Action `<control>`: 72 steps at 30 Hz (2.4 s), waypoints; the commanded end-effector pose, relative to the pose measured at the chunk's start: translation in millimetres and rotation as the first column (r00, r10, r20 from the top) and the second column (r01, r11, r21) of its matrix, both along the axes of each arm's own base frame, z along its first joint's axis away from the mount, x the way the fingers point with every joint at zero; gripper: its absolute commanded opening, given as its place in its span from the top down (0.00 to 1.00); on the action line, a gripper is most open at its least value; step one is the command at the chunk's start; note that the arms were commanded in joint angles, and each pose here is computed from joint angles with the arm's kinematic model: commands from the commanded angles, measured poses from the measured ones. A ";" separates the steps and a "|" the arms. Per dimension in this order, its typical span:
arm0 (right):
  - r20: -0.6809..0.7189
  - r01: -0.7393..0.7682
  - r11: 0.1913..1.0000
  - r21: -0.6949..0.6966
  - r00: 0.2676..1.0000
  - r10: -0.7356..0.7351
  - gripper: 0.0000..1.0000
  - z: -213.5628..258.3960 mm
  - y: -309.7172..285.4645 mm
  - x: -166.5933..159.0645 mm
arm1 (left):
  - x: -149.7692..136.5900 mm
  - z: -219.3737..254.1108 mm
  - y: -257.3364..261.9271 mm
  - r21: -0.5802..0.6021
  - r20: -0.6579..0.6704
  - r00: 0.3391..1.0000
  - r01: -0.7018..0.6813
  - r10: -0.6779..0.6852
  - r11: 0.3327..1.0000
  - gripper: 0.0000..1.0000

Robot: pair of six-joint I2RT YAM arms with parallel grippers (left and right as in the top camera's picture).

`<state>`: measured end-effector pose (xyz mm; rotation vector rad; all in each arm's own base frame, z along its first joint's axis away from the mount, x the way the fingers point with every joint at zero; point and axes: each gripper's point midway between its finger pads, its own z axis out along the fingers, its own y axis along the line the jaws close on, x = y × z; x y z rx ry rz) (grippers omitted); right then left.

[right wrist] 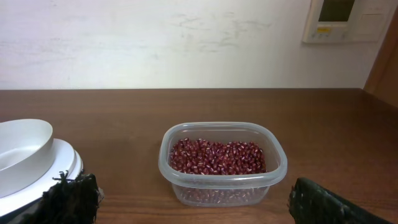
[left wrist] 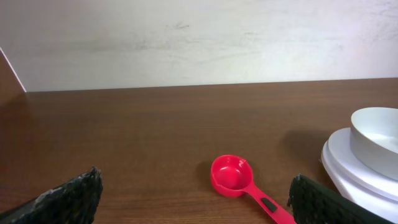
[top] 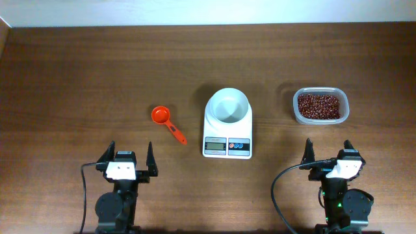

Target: Scoop and weigh 50g on scale

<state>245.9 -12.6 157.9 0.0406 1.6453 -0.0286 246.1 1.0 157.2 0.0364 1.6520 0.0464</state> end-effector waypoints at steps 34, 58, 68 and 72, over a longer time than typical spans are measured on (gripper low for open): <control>-0.001 0.009 1.000 0.011 1.000 -0.009 0.01 -1.8 -1.7 -0.3 | -0.2 -1.1 -0.8 -0.007 0.001 1.000 0.006 -0.006 1.000 0.01; -0.001 0.009 1.000 0.011 1.000 -0.009 0.01 -1.8 -1.7 -0.3 | -0.2 -1.1 1.0 -0.002 0.001 1.000 -0.004 0.004 1.000 0.01; -0.001 0.009 1.000 0.011 1.000 -0.009 0.01 -1.8 -1.7 -0.3 | -0.2 -1.1 1.1 -0.002 0.001 1.000 -0.005 0.005 1.000 0.01; -0.001 0.009 1.000 0.011 1.000 -0.009 0.01 -1.8 -1.7 -0.3 | -0.2 -1.1 1.0 -0.002 0.001 1.000 -0.004 0.004 1.000 0.01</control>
